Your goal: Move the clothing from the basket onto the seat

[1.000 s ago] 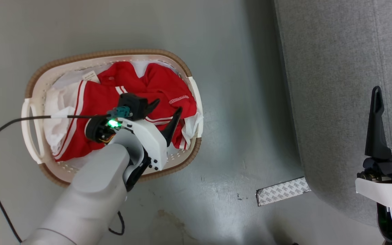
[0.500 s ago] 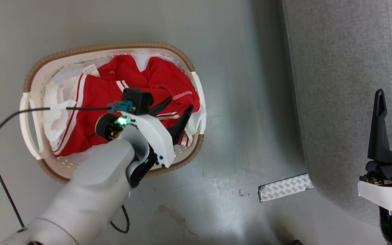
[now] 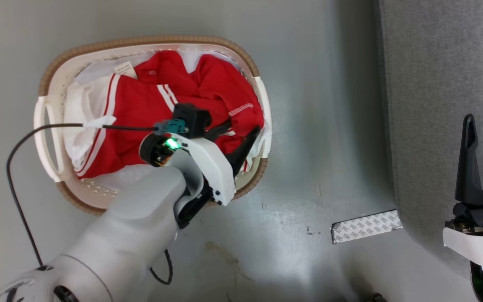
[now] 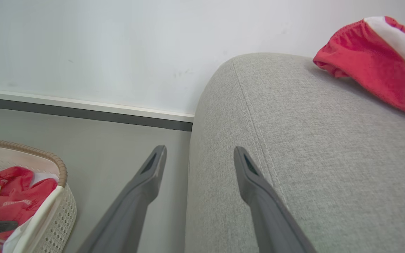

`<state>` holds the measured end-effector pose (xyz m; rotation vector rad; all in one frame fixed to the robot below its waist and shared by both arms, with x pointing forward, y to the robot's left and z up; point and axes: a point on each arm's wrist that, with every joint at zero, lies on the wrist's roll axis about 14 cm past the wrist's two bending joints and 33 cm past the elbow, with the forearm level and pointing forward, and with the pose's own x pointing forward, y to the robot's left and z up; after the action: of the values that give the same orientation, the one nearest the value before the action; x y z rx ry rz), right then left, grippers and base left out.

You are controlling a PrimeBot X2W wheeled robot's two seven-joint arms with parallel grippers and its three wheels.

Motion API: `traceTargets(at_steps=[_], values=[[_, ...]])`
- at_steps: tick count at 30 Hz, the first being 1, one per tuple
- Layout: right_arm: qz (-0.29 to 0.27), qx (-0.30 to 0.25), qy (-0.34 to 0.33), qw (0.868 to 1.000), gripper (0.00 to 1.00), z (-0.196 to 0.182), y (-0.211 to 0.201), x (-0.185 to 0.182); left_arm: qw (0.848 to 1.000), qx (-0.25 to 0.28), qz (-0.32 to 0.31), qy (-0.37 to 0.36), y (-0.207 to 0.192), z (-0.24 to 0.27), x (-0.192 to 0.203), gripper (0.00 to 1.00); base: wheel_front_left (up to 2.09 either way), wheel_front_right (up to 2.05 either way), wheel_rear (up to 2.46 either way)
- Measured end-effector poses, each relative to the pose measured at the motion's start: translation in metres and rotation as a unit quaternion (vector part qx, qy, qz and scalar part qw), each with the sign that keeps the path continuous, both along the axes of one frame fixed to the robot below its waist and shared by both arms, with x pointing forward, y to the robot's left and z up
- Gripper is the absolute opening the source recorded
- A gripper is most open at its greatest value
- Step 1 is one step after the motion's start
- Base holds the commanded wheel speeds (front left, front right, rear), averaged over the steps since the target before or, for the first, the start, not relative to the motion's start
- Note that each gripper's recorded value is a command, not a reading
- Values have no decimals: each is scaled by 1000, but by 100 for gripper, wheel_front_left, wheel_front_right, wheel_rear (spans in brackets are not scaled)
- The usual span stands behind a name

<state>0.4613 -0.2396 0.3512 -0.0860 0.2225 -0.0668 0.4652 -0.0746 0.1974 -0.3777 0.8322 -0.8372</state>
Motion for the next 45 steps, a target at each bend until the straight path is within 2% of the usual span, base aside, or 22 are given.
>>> traceTargets(at_steps=[1,9,15,20,31,45], values=[[3,-2,0,1000,100,-1,1,1,1000,-1,-2,-3,0,0,-1,0,3,3,3],[8,0,-7,1000,100,4,5,4,999,-22,15,-24,-3,16,13,0,0,0,0],[15,17,-35,999,100,20,12,15,994,-47,68,-71,13,51,53,0,0,0,0],[17,28,-56,998,100,43,16,14,987,-68,110,-97,29,89,55,0,0,0,0],[34,60,-91,993,100,96,35,-18,955,-106,190,-201,72,208,38,0,0,0,0],[113,102,-143,978,100,153,96,-78,897,-120,229,-358,115,345,-36,0,0,0,0]])
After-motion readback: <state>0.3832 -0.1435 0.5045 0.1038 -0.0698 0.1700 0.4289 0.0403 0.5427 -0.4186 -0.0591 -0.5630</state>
